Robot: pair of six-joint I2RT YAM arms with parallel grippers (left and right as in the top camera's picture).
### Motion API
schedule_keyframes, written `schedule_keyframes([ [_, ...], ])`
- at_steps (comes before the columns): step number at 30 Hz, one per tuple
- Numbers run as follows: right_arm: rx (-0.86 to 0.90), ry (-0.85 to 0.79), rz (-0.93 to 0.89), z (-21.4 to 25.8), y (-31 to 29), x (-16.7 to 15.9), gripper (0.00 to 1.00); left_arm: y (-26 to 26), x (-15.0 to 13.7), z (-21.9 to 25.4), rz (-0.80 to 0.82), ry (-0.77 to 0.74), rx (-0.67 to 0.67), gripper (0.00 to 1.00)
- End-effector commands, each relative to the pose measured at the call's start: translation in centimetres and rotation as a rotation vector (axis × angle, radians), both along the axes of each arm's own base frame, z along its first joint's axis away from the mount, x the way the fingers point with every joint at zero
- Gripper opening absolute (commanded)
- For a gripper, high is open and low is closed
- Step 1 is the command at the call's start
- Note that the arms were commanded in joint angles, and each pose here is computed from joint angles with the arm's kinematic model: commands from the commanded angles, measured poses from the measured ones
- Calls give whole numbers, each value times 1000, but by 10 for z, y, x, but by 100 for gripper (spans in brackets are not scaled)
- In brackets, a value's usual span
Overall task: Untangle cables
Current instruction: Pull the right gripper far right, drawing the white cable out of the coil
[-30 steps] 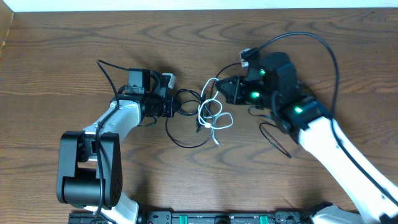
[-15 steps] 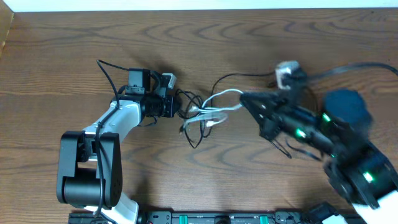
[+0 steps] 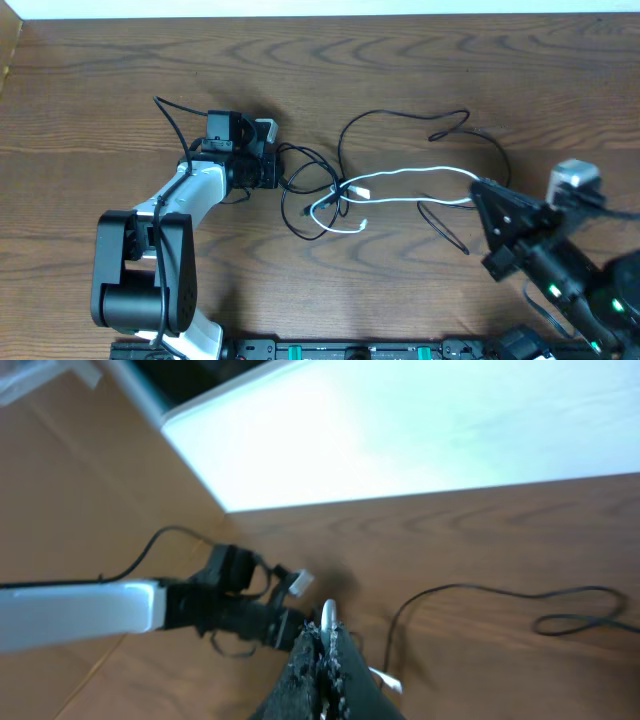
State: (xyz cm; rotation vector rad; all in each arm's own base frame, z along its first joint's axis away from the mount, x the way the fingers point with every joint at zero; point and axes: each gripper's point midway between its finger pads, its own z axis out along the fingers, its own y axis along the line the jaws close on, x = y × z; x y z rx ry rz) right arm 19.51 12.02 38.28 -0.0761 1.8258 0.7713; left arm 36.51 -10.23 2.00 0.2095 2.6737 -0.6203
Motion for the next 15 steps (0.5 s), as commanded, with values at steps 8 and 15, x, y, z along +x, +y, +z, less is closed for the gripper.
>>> schedule_keyframes([
  [8, 3, -126, -285, 20, -66, -20, 1, 6, -1, -5, 23, 13, 27, 8],
  [15, -3, -157, -503, 20, -115, -36, 1, 6, -1, -5, 23, 13, 27, 8],
])
